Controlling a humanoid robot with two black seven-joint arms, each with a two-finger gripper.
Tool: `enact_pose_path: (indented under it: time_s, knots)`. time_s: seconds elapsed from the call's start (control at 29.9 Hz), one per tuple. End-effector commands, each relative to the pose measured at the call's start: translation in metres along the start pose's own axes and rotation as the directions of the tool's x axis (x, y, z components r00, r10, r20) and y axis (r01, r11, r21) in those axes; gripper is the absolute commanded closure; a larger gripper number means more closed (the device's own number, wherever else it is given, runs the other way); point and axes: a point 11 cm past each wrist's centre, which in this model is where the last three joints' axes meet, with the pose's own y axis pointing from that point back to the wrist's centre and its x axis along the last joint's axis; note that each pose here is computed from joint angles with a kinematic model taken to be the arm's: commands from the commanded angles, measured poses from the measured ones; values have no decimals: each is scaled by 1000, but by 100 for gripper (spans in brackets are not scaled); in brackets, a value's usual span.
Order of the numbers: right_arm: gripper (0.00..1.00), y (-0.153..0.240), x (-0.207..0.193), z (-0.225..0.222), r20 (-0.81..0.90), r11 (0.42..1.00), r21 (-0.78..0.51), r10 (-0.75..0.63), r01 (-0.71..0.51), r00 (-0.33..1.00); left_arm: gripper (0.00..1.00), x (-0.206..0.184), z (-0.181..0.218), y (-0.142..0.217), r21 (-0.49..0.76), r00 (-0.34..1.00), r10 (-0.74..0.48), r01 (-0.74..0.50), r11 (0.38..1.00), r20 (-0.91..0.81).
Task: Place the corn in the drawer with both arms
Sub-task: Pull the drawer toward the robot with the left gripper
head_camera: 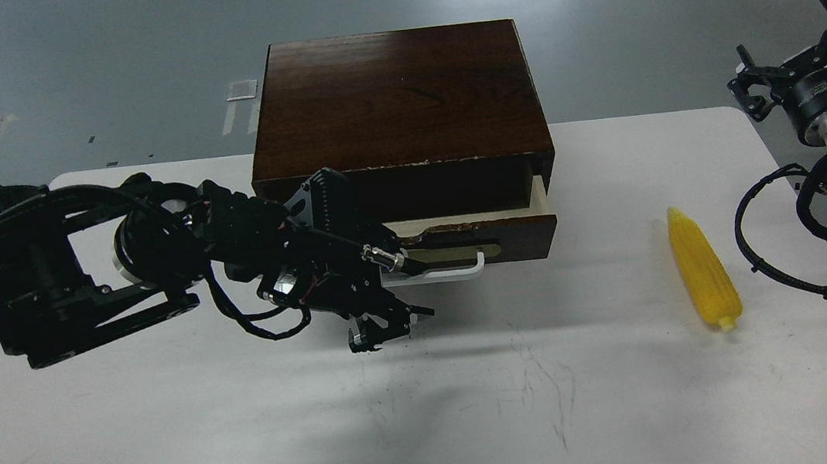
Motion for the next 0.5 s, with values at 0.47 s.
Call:
enact_pose_path:
  time_s: [0.47]
  knots:
    - [0, 1, 1, 1, 1, 1000, -2, 2, -2, 1000, 20, 0, 7, 3, -15, 1000, -2, 2, 1000, -1]
